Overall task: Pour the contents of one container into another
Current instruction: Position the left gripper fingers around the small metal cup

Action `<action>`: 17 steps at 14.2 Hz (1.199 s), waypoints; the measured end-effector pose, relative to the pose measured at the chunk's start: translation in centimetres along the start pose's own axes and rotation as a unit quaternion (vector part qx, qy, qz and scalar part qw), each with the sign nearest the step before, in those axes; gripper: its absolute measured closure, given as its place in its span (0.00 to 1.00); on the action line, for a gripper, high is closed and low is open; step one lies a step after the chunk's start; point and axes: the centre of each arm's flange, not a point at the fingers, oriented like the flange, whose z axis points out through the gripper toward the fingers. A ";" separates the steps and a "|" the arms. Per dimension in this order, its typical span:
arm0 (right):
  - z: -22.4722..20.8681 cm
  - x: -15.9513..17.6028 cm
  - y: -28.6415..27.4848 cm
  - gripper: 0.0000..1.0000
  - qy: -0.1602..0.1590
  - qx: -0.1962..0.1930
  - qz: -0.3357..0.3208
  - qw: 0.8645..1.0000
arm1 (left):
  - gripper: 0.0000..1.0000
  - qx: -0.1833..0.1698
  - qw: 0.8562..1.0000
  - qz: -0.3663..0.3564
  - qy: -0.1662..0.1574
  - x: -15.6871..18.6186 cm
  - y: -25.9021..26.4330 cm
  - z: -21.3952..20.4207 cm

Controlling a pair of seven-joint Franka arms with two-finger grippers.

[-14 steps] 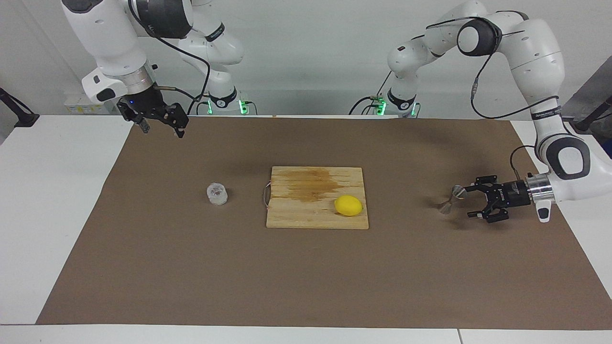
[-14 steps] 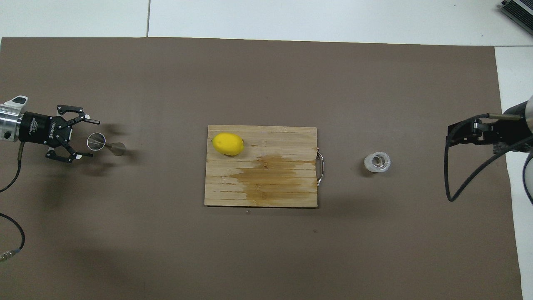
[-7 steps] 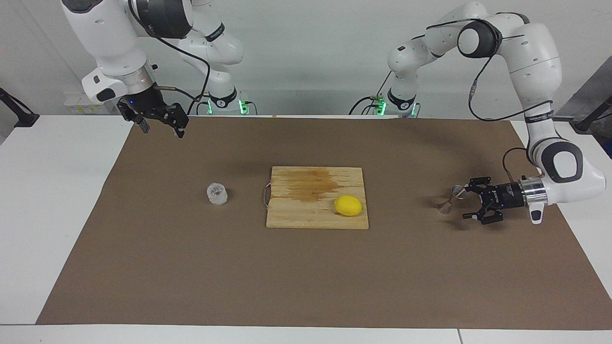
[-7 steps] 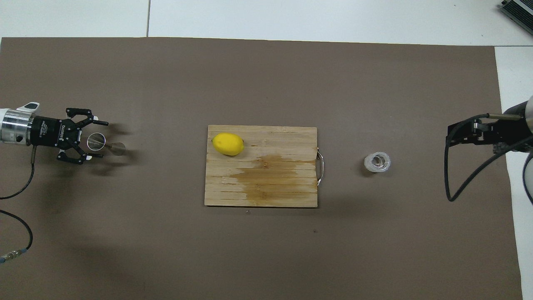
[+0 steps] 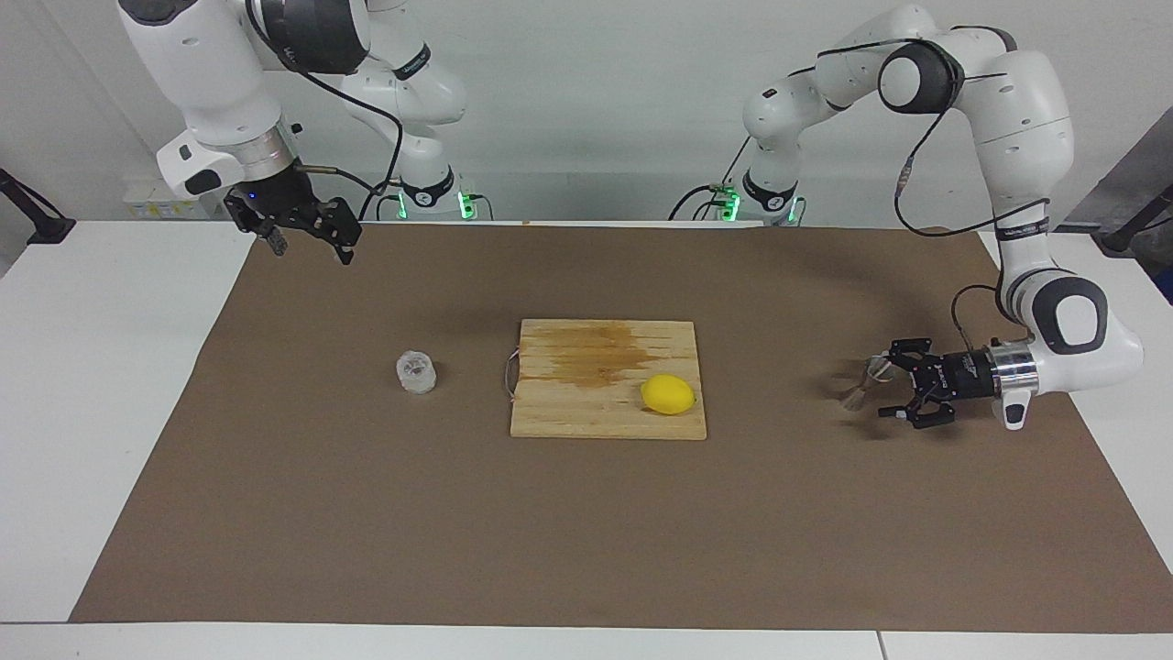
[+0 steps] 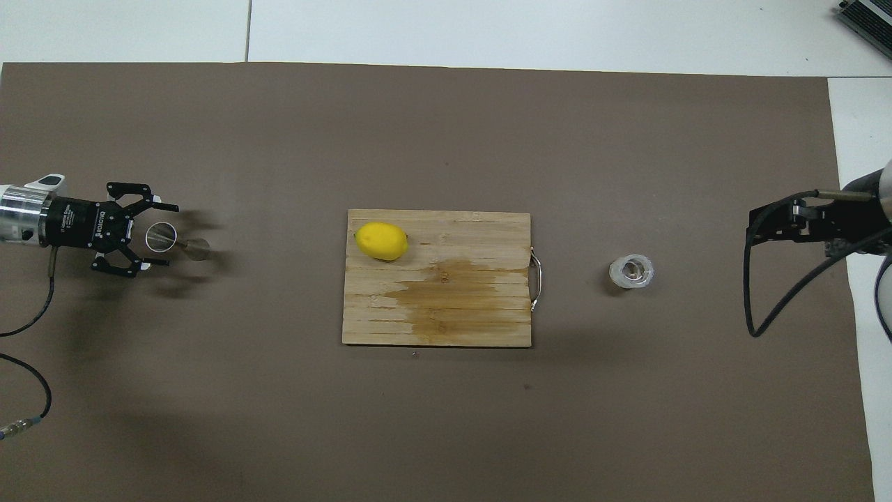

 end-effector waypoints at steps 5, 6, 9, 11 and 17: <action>0.0 0.0 0.0 0.00 0.000 0.000 0.000 1.000 | 0.00 0.003 1.000 0.017 -0.015 0.1 -0.5 -0.4; 0.0 0.0 0.0 0.00 0.000 0.000 0.000 1.000 | 0.00 0.005 1.000 0.021 -0.018 0.1 -0.6 -0.4; 0.0 0.0 0.0 0.00 0.000 0.000 0.000 1.000 | 0.00 0.009 0.999 0.027 -0.025 0.3 -0.7 -0.1; 0.0 0.0 0.0 0.00 0.000 0.000 0.000 1.000 | 0.00 0.010 0.999 0.027 -0.029 0.6 -0.8 0.2; 0.0 0.0 0.0 0.00 0.000 0.000 0.000 1.000 | 0.04 0.013 0.998 0.030 -0.044 0.9 -1.0 0.4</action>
